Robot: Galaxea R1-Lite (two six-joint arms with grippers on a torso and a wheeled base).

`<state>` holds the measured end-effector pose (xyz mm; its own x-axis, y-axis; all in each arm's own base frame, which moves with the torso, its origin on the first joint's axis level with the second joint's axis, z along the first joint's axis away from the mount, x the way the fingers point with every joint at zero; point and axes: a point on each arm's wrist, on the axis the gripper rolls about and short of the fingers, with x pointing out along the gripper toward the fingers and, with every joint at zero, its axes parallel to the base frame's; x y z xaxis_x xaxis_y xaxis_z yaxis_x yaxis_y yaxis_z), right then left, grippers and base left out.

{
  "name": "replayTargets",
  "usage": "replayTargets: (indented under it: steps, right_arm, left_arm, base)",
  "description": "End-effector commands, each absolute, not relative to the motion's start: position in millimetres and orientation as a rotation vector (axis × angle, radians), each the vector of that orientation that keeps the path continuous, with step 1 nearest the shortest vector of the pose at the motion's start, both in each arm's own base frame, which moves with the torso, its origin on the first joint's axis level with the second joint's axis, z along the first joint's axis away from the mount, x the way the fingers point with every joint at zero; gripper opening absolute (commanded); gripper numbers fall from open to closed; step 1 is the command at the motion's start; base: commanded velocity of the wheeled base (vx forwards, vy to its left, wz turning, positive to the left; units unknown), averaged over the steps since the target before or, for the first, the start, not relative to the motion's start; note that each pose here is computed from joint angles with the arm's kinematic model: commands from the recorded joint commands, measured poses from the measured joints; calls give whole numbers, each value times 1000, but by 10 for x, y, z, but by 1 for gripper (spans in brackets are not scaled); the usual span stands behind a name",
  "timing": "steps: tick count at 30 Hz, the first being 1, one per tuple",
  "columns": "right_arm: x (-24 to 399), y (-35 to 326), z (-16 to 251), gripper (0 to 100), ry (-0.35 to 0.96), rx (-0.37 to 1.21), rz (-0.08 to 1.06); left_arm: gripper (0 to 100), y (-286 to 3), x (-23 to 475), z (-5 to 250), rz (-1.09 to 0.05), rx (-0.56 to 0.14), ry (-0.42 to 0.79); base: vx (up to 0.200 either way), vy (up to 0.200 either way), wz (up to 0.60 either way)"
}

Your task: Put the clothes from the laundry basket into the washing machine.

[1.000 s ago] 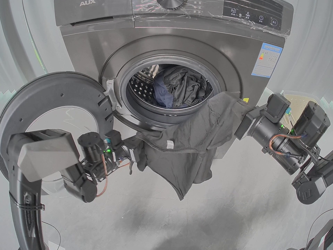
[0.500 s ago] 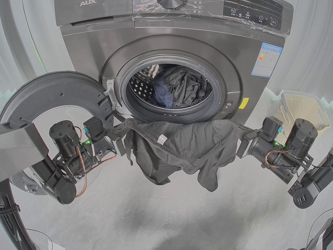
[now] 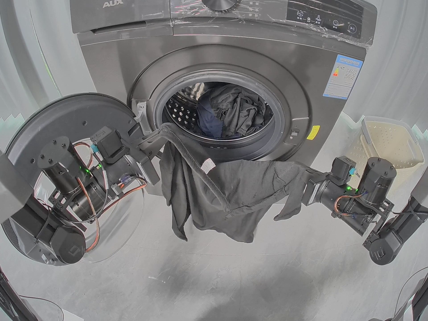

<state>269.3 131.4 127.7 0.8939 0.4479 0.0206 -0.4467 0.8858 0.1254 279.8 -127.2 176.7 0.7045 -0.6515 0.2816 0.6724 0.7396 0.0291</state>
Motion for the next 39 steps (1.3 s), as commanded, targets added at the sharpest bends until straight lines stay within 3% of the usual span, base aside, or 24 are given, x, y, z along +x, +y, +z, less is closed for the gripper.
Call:
replayTargets:
  steps: [1,7,14,15,23,31,39]
  right_arm:
    - [2785,1277,1160,0,43,121,436]
    - [2848,1251,991,0,88,108,425]
    - [2853,1318,974,0,82,108,450]
    - [2853,1318,973,100,83,106,450]
    - [2672,1320,700,100,218,58,468]
    - [2449,1539,330,100,366,-12,626]
    - [2534,1923,380,100,272,2,721]
  left_arm:
    - [0,-1305,2688,1891,-758,-83,-324]
    - [0,-1381,2637,1916,-782,-90,-331]
    - [0,-1399,2613,1940,-791,-92,-337]
    - [0,-1399,2613,1940,-789,-92,-337]
    - [0,-1421,2638,1936,-786,-94,-336]
    - [0,-1493,2672,1947,-773,-105,-341]
    - [0,-1516,2714,1915,-755,-108,-331]
  base:
    - [0,0,0]
    - [0,0,0]
    - [0,0,0]
    - [0,0,0]
    - [0,0,0]
    - [0,0,0]
    - [0,0,0]
